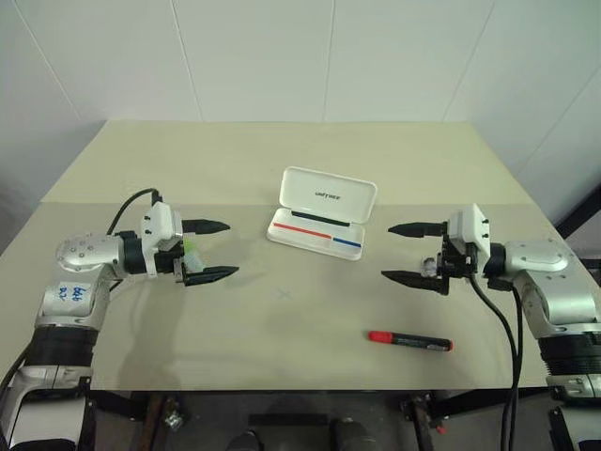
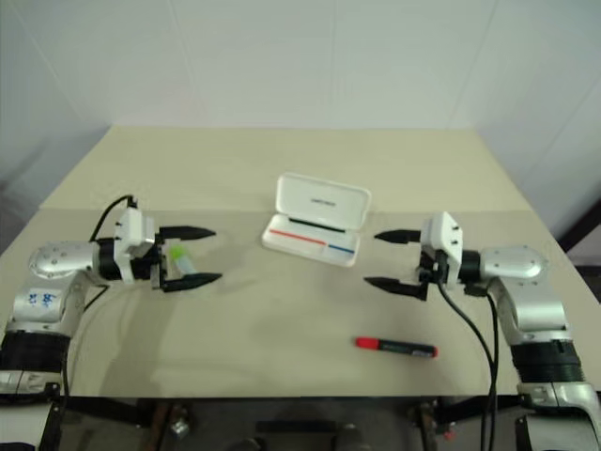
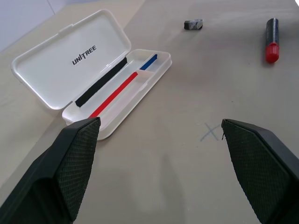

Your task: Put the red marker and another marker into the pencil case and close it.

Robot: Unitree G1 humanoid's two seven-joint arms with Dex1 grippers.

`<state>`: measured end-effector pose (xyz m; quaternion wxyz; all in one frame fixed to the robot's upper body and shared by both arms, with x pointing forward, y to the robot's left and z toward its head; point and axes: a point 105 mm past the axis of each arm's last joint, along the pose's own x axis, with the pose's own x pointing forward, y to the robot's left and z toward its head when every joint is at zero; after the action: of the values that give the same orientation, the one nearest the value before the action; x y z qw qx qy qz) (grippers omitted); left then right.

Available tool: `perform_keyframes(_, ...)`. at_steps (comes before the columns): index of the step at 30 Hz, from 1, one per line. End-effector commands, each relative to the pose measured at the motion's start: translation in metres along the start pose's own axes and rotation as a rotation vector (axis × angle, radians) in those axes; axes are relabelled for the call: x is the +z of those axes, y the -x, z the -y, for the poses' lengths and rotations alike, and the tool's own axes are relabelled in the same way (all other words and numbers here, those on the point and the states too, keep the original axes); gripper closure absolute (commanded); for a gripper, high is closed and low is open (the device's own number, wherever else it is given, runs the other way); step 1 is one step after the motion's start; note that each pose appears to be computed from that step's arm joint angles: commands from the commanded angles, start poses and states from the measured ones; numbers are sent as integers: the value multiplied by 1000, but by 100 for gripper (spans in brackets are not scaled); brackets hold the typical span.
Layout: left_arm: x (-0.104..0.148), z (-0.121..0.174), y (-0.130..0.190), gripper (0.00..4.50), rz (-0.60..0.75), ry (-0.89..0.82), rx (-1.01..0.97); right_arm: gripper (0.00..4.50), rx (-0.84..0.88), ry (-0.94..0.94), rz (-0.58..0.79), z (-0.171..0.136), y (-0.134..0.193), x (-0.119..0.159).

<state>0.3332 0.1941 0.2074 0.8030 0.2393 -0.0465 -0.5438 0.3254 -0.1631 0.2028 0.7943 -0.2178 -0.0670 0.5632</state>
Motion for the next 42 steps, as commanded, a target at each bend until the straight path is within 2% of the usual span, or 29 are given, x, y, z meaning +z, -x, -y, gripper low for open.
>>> perform_keyframes(1,5,-6,4,5,1,-34,-2,0,0,51,35,-3,-16,16)
perform_keyframes(5,13,-5,-1,5,27,-31,-16,0,-5,53,-26,-2,-25,12)
perform_keyframes(14,9,5,2,5,40,-14,6,0,42,34,-143,4,-51,-7)
perform_keyframes(19,7,7,7,0,37,-7,40,171,62,27,-196,15,-61,-21)
perform_keyframes(26,6,15,8,0,41,3,66,171,127,49,-243,19,-88,-29)
perform_keyframes(33,5,18,10,0,38,9,91,171,178,64,-286,20,-96,-33)
perform_keyframes(42,5,22,11,0,46,13,127,171,156,55,-308,31,-96,-34)
